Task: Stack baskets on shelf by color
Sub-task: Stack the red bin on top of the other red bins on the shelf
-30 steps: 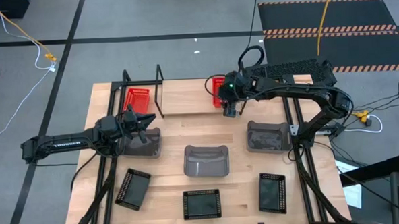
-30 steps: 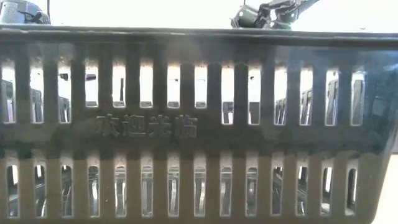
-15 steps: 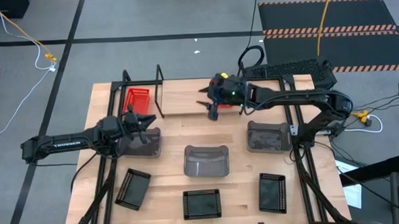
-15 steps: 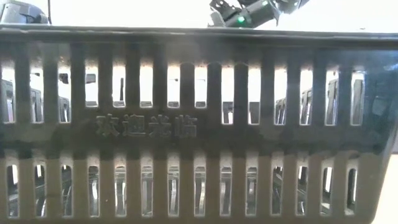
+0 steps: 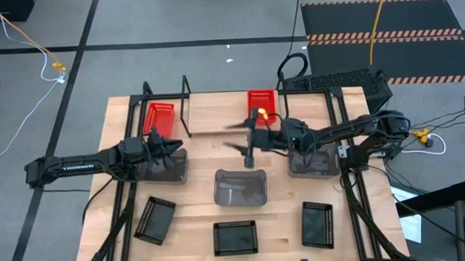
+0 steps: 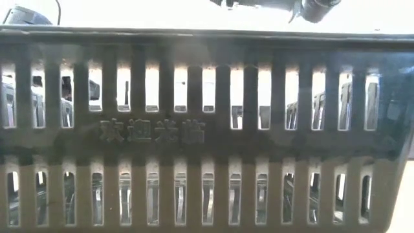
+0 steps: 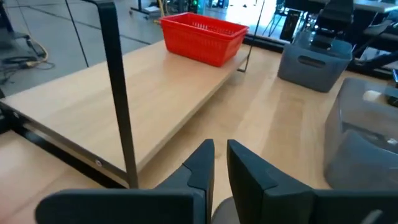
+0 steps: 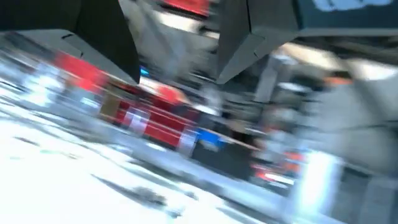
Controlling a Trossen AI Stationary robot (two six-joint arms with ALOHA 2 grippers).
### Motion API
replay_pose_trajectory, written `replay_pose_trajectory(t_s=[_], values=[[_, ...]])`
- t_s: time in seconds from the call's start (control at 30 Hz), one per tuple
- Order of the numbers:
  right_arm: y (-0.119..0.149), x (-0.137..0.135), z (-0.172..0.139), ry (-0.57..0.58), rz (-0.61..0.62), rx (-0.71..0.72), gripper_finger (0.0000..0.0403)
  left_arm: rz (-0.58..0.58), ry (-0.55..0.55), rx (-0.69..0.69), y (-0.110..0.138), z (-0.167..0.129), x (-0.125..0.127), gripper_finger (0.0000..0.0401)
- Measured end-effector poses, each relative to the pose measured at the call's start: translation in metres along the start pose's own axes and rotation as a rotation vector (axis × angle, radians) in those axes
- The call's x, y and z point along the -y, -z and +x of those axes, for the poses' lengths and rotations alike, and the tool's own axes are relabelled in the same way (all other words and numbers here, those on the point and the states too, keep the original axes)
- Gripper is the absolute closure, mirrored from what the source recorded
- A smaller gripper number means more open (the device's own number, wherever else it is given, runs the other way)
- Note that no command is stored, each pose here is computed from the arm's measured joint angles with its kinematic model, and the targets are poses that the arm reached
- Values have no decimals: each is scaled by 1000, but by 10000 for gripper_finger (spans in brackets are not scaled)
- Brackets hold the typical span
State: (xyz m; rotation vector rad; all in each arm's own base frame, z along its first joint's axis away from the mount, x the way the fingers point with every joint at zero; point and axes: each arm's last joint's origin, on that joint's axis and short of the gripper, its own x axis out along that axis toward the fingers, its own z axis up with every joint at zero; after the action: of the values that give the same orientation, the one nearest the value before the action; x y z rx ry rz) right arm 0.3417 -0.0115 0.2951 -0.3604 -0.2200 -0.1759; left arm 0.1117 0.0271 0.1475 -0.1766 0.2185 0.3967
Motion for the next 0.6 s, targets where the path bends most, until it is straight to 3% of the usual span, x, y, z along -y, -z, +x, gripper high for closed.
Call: replay_pose_trajectory(t_s=[0.1,0.3,0.5,0.6], values=[[9,11,8,90,43,-143,210,42,-1,11,-1,0,0,354],[16,26,43,47,137,-421,226,121,-138,58,-5,0,-3,354],[28,21,100,8,100,-526,225,-4,-289,93,-6,-2,-8,354],[40,15,121,-39,111,-538,225,-21,-300,95,-20,-5,-6,354]])
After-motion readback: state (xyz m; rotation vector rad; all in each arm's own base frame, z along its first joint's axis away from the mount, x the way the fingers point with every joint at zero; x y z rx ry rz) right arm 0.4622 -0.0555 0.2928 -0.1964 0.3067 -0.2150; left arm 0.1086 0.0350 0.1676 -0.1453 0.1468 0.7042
